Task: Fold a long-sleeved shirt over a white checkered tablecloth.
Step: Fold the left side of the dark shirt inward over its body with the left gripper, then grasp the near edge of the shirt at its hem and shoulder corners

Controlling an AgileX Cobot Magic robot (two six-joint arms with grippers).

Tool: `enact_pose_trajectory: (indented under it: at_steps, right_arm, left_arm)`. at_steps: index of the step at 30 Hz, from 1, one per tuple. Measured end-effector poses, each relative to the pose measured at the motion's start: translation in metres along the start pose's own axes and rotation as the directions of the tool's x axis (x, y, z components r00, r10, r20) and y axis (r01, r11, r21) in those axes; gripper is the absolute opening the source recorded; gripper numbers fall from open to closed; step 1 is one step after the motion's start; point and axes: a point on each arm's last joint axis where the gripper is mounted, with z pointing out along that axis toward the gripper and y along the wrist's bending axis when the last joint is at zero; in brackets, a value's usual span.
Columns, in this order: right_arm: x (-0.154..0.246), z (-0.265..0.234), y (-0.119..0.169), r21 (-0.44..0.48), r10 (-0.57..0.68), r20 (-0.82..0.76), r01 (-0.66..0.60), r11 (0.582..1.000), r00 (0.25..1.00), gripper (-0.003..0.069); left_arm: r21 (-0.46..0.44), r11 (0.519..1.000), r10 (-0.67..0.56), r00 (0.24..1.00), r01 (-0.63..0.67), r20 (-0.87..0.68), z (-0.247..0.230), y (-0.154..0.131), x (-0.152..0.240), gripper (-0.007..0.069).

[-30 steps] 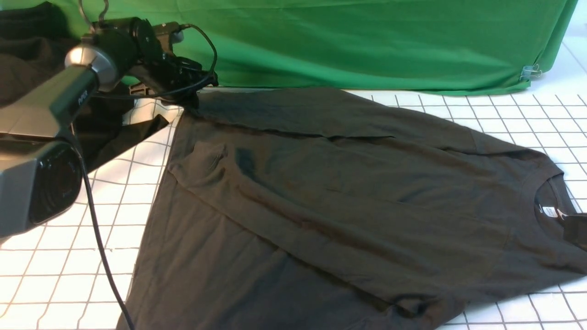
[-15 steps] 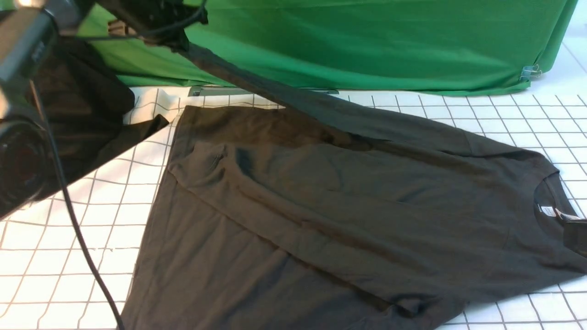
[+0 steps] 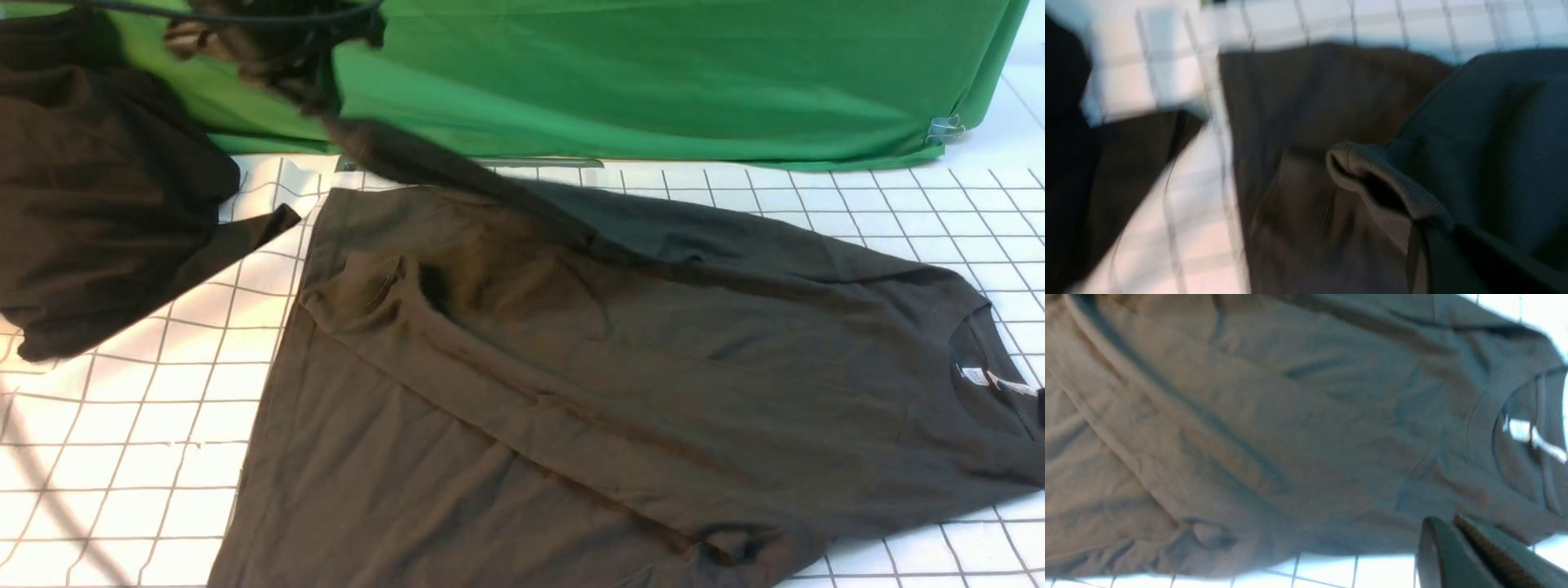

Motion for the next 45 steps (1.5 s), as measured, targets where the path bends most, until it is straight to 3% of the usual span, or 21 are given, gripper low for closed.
enact_pose_trajectory:
  at_steps: [3,6,18,22,25,28,30,33,37,40,45]
  right_arm:
    - [-0.001,0.007,0.000,-0.005,0.010,-0.013,-0.010,1.000,1.000,0.0021]
    - [-0.003,0.009,0.000,-0.006,0.013,-0.001,-0.013,1.000,1.000,0.0021]
    - [-0.004,0.010,0.000,-0.007,0.016,0.009,-0.016,1.000,1.000,0.0021]
    - [-0.004,0.010,0.000,-0.007,0.017,0.009,-0.017,1.000,1.000,0.0021]
    - [-0.005,0.010,0.000,-0.009,0.019,0.011,-0.019,1.000,1.000,0.0021]
    - [-0.005,0.010,0.001,-0.011,0.021,0.011,-0.021,1.000,1.000,0.0021]
    - [-0.005,0.010,0.001,-0.012,0.023,0.011,-0.023,1.000,1.000,0.0021]
    - [-0.005,0.010,0.001,-0.016,0.029,0.011,-0.028,0.999,1.000,0.0021]
    - [-0.005,0.010,0.001,-0.019,0.032,0.011,-0.032,0.999,0.999,0.0021]
    - [-0.006,0.010,0.001,-0.019,0.034,0.021,-0.033,0.999,0.999,0.0021]
    - [-0.007,0.010,0.001,-0.020,0.035,0.037,-0.034,0.999,0.999,0.0021]
  left_arm:
    - [-0.065,0.998,-0.032,0.994,0.026,-0.102,-0.006,0.010,0.044,0.0031]
    - [-0.047,0.997,-0.064,0.983,0.057,-0.171,0.003,0.011,0.073,0.0031]
    - [-0.046,0.996,-0.083,0.942,0.072,-0.327,0.055,0.018,0.139,0.0060]
    - [-0.020,0.999,-0.048,0.947,0.044,-0.316,0.058,0.017,0.141,0.0190]
    - [-0.010,1.000,-0.026,0.942,0.024,-0.334,0.057,0.017,0.143,0.0337]
    - [-0.036,0.999,-0.013,0.902,-0.003,-0.432,0.054,0.020,0.153,0.0455]
    - [-0.062,0.998,-0.030,0.865,0.000,-0.500,0.052,0.022,0.163,0.0480]
    - [-0.072,0.997,-0.050,0.828,0.012,-0.558,0.049,0.023,0.187,0.0476]
    - [-0.092,0.996,-0.066,0.797,0.013,-0.600,0.044,0.017,0.239,0.0406]
    - [-0.079,0.997,-0.050,0.827,0.007,-0.560,0.046,0.010,0.265,0.0366]
    - [-0.080,0.997,-0.052,0.863,0.014,-0.502,0.059,0.004,0.295,0.0365]
